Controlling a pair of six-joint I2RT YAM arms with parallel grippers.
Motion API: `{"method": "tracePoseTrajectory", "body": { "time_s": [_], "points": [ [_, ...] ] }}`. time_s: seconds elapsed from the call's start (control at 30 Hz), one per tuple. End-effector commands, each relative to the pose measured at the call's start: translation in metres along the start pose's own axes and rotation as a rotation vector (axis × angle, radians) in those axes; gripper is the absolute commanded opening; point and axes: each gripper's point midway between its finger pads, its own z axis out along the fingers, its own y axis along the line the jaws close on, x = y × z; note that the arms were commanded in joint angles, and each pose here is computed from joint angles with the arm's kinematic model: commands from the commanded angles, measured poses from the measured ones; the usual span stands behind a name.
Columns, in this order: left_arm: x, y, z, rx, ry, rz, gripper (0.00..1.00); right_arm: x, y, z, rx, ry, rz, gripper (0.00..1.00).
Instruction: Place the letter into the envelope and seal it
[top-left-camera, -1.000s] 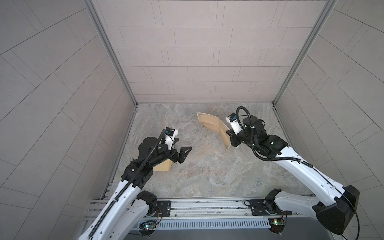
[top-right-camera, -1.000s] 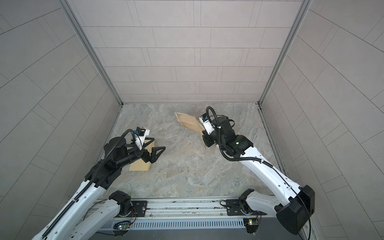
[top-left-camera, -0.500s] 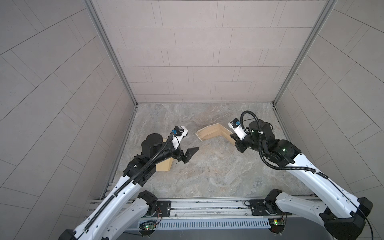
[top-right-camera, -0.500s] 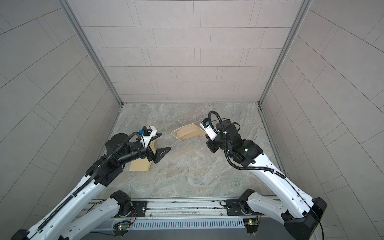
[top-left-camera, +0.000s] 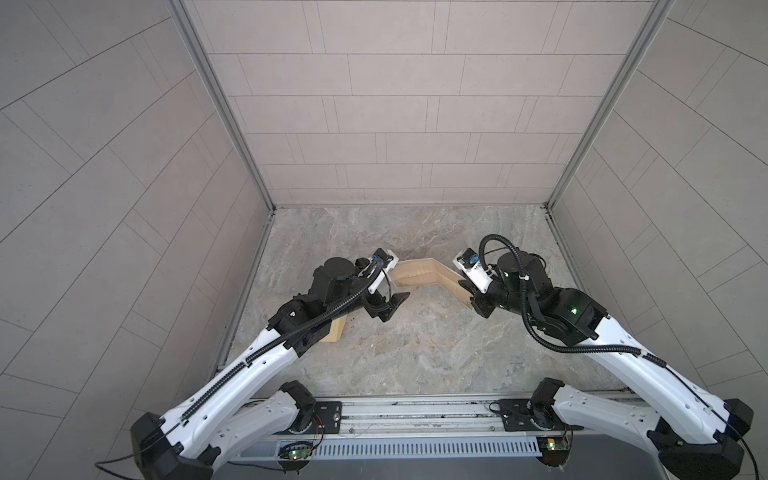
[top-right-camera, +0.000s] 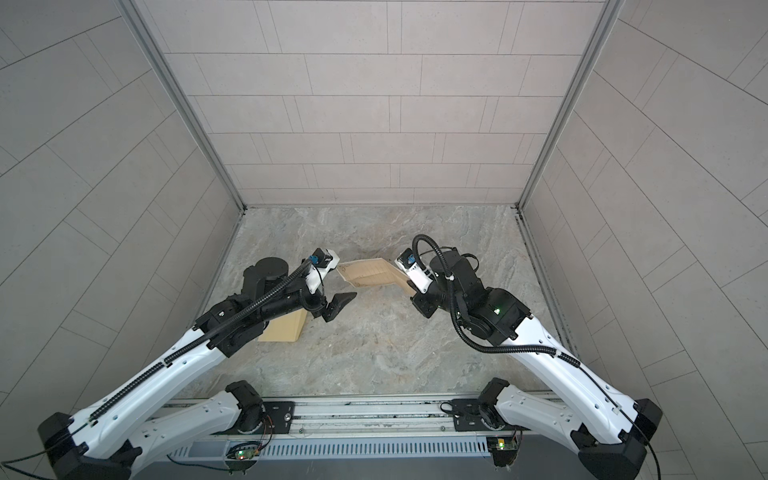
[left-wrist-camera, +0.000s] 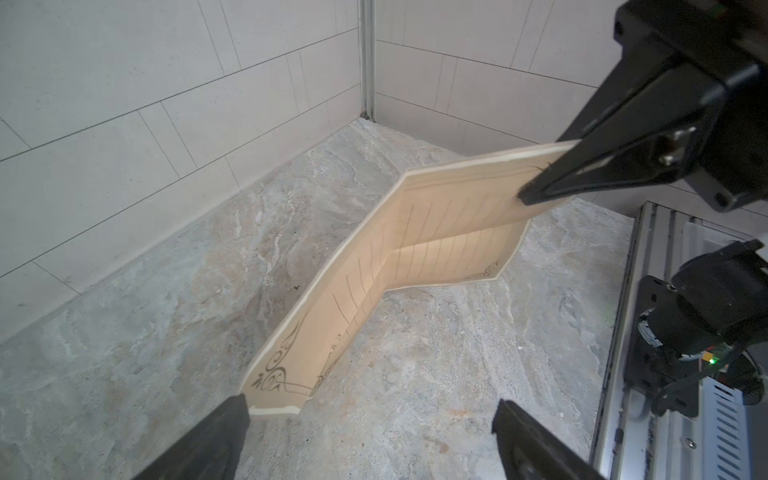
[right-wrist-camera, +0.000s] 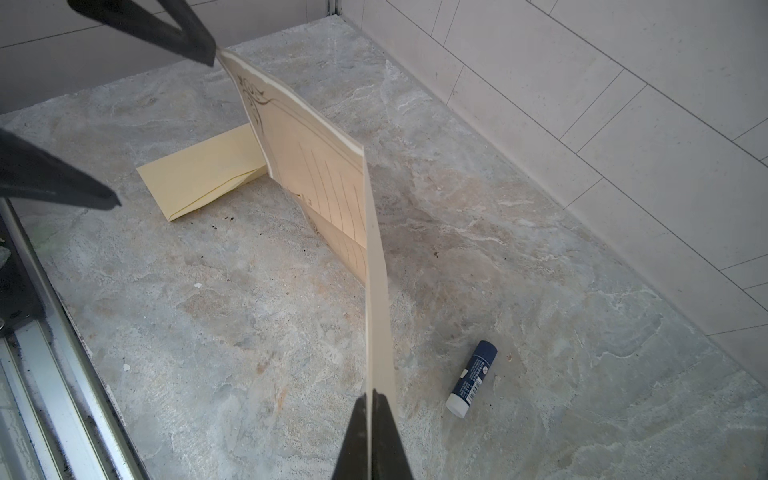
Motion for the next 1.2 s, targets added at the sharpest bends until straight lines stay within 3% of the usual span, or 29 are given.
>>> {"method": "tracePoseTrajectory", "body": {
  "time_s": [0.0, 0.23, 0.63, 0.8, 0.97, 1.17],
  "points": [
    [-0.01, 0.003, -0.005, -0.026, -0.002, 0.048, 0.98, 0.006, 0.005, -0.002, -0.014, 0.011, -0.037, 0.0],
    [-0.014, -0.01, -0.008, 0.045, -0.019, 0.141, 0.98, 0.008, 0.009, 0.003, -0.024, 0.016, -0.047, 0.0],
    [-0.002, -0.014, 0.009, 0.082, 0.05, 0.133, 0.95, -0.002, 0.025, 0.007, -0.075, -0.009, -0.062, 0.0],
    [0.003, -0.013, 0.016, 0.083, 0.076, 0.136, 0.8, -0.007, 0.035, 0.011, -0.097, -0.012, -0.078, 0.0],
    [0.014, -0.013, 0.023, 0.092, 0.112, 0.128, 0.58, -0.011, 0.038, 0.012, -0.088, -0.009, -0.093, 0.0],
    [0.024, -0.013, 0.026, 0.096, 0.145, 0.113, 0.46, -0.016, 0.043, 0.014, -0.096, -0.023, -0.098, 0.0]
  ]
}}
